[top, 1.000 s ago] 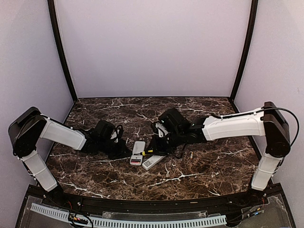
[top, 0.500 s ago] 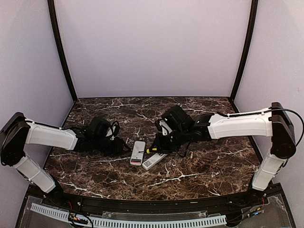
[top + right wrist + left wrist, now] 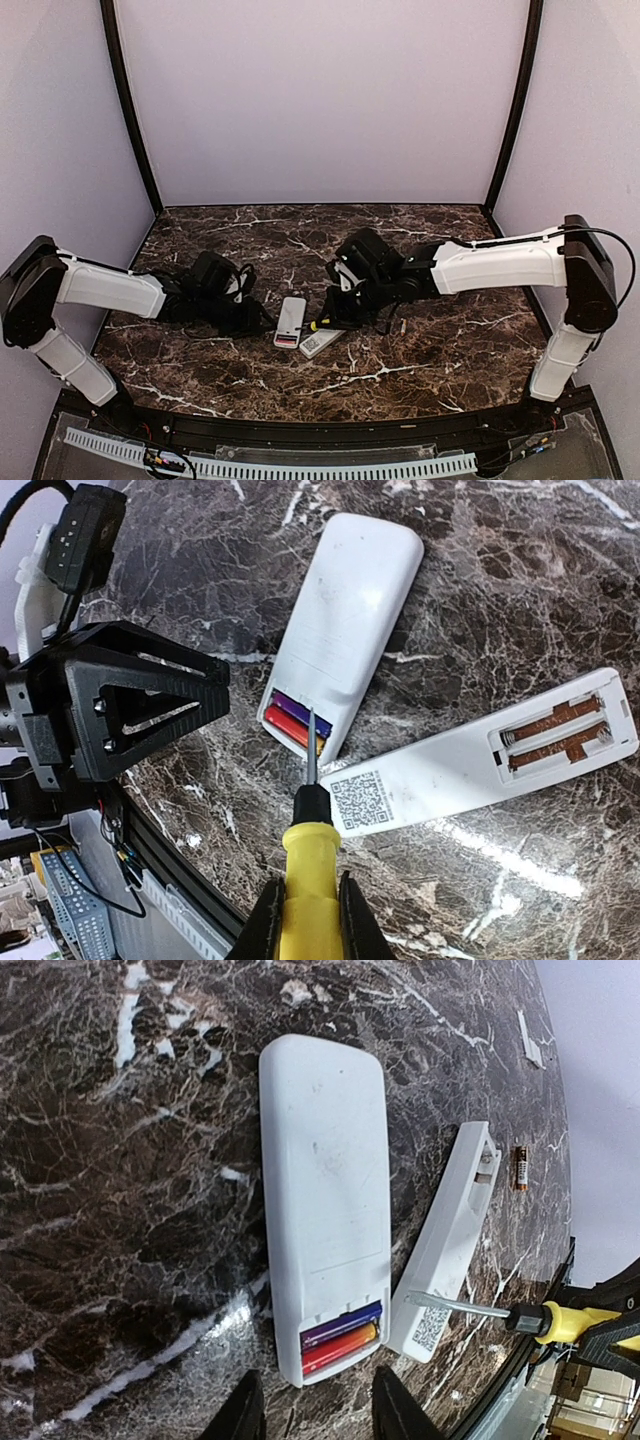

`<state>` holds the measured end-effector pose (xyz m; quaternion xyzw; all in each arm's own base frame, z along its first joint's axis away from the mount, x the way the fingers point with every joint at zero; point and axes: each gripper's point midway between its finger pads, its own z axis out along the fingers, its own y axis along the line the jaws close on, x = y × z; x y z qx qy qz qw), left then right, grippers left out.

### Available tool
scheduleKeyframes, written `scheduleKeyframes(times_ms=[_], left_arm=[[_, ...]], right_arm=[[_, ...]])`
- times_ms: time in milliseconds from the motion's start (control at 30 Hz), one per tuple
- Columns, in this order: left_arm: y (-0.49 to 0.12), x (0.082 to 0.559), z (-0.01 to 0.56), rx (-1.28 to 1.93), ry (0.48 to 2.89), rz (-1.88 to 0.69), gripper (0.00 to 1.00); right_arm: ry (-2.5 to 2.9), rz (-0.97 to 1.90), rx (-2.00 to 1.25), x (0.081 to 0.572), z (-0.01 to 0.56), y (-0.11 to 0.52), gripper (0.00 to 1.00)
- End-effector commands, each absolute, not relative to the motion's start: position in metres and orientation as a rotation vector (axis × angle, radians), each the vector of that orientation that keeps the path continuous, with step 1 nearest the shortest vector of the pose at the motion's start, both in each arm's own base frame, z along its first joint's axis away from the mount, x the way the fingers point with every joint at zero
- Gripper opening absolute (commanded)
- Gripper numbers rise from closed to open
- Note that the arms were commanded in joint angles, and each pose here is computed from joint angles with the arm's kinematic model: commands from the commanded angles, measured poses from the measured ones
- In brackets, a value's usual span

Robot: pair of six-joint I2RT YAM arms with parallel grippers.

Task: Unload the batteries from the remote control
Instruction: Remove the battery from the remote control without the battery cover.

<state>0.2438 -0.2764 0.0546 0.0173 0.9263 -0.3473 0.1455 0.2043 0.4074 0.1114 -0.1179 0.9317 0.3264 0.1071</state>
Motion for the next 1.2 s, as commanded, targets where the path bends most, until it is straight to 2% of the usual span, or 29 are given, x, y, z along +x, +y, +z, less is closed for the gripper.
scheduleKeyframes(times_ms=[0, 233, 700, 1167], left_arm=[[-0.281, 0.234, 0.041, 0.092, 2.719, -1.0, 0.35], [-0.285, 0.233, 0.033, 0.104, 2.742, -0.992, 0.32], [-0.289, 0.23, 0.031, 0.119, 2.749, -1.002, 0.17], [-0.297, 0.228, 0.027, 0.134, 2.753, -1.017, 0.08]], right_arm=[[2.804, 0.909, -0.321, 0.201, 0.099, 0.409, 0.0], [2.811, 0.885, -0.308, 0.202, 0.097, 0.407, 0.0], [2.826, 0.877, -0.326, 0.2, 0.095, 0.407, 0.0], [2.83, 0.845, -0.346, 0.197, 0.097, 0.408, 0.0]])
